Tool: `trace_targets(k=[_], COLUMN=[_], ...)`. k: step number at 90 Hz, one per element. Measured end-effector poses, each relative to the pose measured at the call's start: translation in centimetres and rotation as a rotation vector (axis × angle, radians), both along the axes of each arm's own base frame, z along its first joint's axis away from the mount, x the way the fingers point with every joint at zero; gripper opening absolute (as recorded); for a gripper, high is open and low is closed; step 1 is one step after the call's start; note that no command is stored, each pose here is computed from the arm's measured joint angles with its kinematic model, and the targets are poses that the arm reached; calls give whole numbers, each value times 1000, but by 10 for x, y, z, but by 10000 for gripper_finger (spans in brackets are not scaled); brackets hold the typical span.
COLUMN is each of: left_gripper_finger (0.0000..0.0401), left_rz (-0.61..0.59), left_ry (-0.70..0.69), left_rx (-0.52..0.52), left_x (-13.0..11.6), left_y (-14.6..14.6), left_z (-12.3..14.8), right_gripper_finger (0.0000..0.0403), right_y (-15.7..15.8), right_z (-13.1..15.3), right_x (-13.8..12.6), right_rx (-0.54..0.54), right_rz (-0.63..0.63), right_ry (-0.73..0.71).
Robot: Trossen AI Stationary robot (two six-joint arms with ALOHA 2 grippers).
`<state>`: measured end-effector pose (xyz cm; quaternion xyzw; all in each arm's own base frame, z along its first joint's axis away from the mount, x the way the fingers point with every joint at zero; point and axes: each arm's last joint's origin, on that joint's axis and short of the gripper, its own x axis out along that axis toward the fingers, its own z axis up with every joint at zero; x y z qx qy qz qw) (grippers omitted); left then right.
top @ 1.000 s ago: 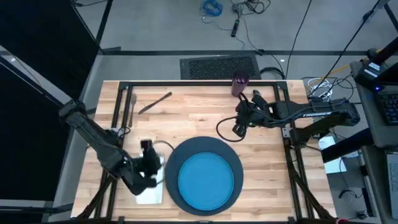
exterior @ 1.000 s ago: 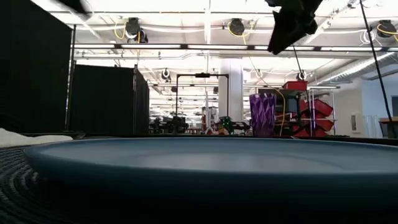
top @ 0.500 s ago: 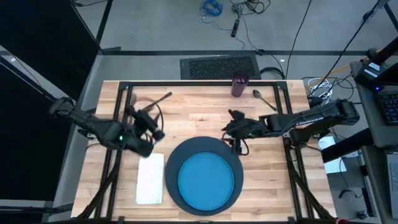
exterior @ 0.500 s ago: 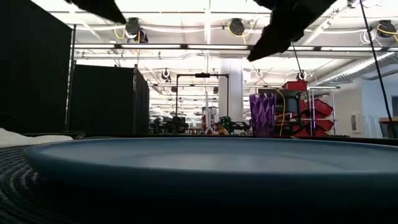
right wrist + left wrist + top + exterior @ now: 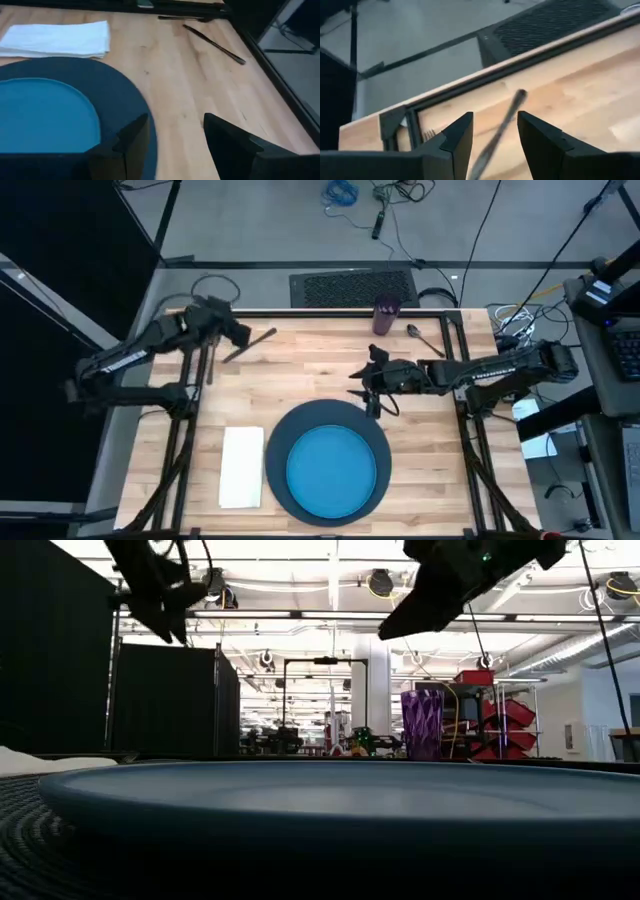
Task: Set table place
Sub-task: Put the black fork on top of the white table napkin
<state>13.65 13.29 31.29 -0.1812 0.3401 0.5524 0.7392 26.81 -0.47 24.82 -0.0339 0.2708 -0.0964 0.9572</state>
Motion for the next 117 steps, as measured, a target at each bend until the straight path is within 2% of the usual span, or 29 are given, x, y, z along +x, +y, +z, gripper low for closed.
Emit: trace_targets(k=[6, 13, 25, 35, 53, 61, 70, 77, 84, 89, 100, 111, 117], left_gripper_finger=[135, 130, 127, 127, 127, 124, 112, 102, 94, 92, 90, 90, 90], left_rz=[63, 87, 46, 63, 105, 169, 179, 183, 174, 171, 185, 208, 228], left_ry=[24, 24, -81, -23, 45, 29, 81, 93, 170, 194, 249, 293, 253], left_rx=[-62, -200, -365, -470, -497, -492, -565, -584, -671, -691, -750, -698, -654], left_x=[-9, -22, -23, -20, -18, -16, -17, -15, -17, -16, -17, -19, -18], left_y=[23, 45, 62, 71, 76, 76, 68, 62, 51, 45, 31, 28, 31], left_z=[-9, -23, -33, -51, -62, -62, -71, -74, -83, -87, -108, -121, -128], right_gripper_finger=[176, 176, 176, 176, 176, 176, 176, 176, 176, 176, 176, 176, 176], right_y=[-1, 0, 8, 14, 21, 21, 22, 23, 23, 23, 23, 23, 23], right_z=[-2, -9, -19, -27, -28, -28, -28, -28, -28, -28, -28, -28, -28], right_x=[1, 1, 2, 2, 2, 2, 1, 1, 1, 1, 1, 1, 1], right_rx=[19, 38, 80, 105, 107, 101, 97, 85, 79, 77, 72, 71, 73], right_rz=[-15, -19, 7, 31, 52, 56, 65, 75, 81, 82, 87, 88, 87], right_ry=[10, 54, 129, 175, 186, 186, 191, 193, 195, 195, 198, 200, 200])
